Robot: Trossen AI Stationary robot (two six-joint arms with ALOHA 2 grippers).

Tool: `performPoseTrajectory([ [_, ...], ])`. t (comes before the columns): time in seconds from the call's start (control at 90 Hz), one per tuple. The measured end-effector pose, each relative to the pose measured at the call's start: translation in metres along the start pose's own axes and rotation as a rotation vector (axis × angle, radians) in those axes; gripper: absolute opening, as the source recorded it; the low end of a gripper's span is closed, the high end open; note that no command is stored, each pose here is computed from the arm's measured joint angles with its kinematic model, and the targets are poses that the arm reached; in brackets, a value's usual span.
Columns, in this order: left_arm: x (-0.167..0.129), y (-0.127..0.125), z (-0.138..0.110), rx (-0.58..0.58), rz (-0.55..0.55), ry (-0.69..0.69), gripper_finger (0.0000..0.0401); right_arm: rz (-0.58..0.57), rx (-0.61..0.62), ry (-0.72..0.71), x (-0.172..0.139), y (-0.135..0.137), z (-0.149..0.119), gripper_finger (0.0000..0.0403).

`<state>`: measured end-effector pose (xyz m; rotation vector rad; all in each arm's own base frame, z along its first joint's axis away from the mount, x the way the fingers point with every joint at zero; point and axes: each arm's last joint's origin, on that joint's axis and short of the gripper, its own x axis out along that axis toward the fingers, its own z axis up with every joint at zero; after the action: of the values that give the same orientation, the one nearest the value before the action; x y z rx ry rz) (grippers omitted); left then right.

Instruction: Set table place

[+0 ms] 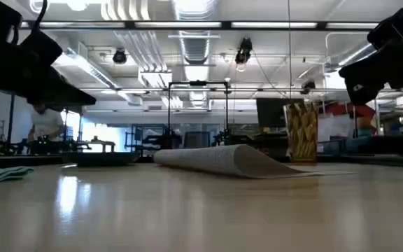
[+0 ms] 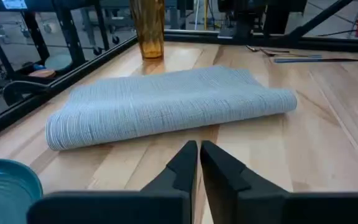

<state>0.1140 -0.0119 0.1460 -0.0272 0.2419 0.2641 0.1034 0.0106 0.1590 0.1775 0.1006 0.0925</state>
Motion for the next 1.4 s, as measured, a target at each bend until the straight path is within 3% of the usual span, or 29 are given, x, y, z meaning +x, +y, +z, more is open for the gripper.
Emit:
performPoseTrajectory([
  [1.4, 0.0000, -0.0003, 0.0028, -0.034, -0.004, -0.027, 0.0009, -0.001, 0.000, 0.000, 0.0000, 0.0000, 0.0000, 0.0002],
])
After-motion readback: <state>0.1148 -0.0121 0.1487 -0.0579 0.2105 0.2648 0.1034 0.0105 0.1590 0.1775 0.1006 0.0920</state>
